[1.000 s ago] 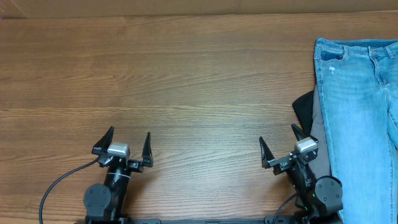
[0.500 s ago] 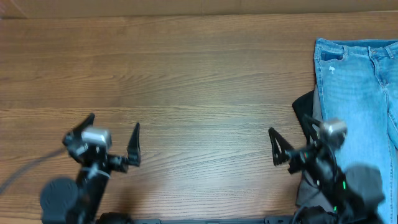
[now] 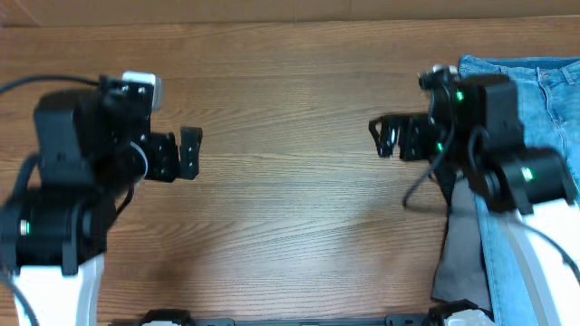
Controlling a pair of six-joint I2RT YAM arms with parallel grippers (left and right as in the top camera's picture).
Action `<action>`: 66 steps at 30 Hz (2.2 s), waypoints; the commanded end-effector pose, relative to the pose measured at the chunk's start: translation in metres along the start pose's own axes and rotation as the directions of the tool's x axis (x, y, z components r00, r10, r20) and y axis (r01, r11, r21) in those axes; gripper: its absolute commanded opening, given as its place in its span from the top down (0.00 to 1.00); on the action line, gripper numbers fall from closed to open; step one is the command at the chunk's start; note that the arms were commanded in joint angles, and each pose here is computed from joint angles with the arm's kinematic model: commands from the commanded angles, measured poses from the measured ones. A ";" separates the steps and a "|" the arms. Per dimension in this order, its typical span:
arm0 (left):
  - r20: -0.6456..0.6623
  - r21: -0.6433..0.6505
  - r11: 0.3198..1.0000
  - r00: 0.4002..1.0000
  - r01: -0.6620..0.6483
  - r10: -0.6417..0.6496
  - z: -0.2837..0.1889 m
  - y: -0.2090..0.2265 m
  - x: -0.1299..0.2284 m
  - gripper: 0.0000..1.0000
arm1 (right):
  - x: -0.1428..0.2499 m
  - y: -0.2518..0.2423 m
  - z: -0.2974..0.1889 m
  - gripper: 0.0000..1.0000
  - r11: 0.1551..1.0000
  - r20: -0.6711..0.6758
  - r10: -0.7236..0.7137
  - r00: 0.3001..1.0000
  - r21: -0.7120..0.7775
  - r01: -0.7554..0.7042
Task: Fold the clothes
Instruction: 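Reach the right gripper to the jeans pile and grasp the waistband, then lift the jeans with the right gripper and drag them left across the table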
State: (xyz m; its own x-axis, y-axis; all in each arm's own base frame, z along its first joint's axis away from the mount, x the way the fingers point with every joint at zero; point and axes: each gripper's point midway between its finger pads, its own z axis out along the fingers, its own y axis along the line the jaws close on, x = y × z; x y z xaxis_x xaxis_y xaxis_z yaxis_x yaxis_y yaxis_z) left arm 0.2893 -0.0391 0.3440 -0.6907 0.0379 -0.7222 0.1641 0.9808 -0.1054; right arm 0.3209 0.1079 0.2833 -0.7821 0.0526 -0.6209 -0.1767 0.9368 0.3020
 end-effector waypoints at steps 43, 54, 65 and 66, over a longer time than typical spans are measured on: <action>-0.108 0.040 0.998 0.993 0.046 -0.041 0.009 -0.005 0.008 0.00 | 0.038 -0.351 0.149 0.94 0.580 0.090 0.539 0.838 0.682 -0.446; -0.109 0.040 0.998 0.993 0.046 -0.041 0.009 -0.005 0.008 0.00 | -0.041 -0.337 0.098 0.96 0.638 0.216 0.402 0.890 0.630 -0.442; -0.104 0.040 0.998 0.994 0.045 -0.040 0.009 -0.005 0.007 0.00 | -0.121 -0.288 0.025 0.96 0.726 0.363 0.299 0.883 0.514 -0.457; -0.103 0.040 0.998 0.994 0.044 -0.040 0.009 -0.005 0.006 0.00 | -0.125 -0.279 0.023 0.96 0.745 0.356 0.300 0.885 0.493 -0.450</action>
State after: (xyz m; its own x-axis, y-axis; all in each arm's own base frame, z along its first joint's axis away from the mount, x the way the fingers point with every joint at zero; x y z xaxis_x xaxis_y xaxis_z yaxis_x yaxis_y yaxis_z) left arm 0.2895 -0.0447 0.3249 -0.7804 0.0307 -0.6245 0.1608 0.9750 -0.1530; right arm 0.4739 -0.1715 0.2072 -0.5826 0.4807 -0.6554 0.5886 0.8056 0.0676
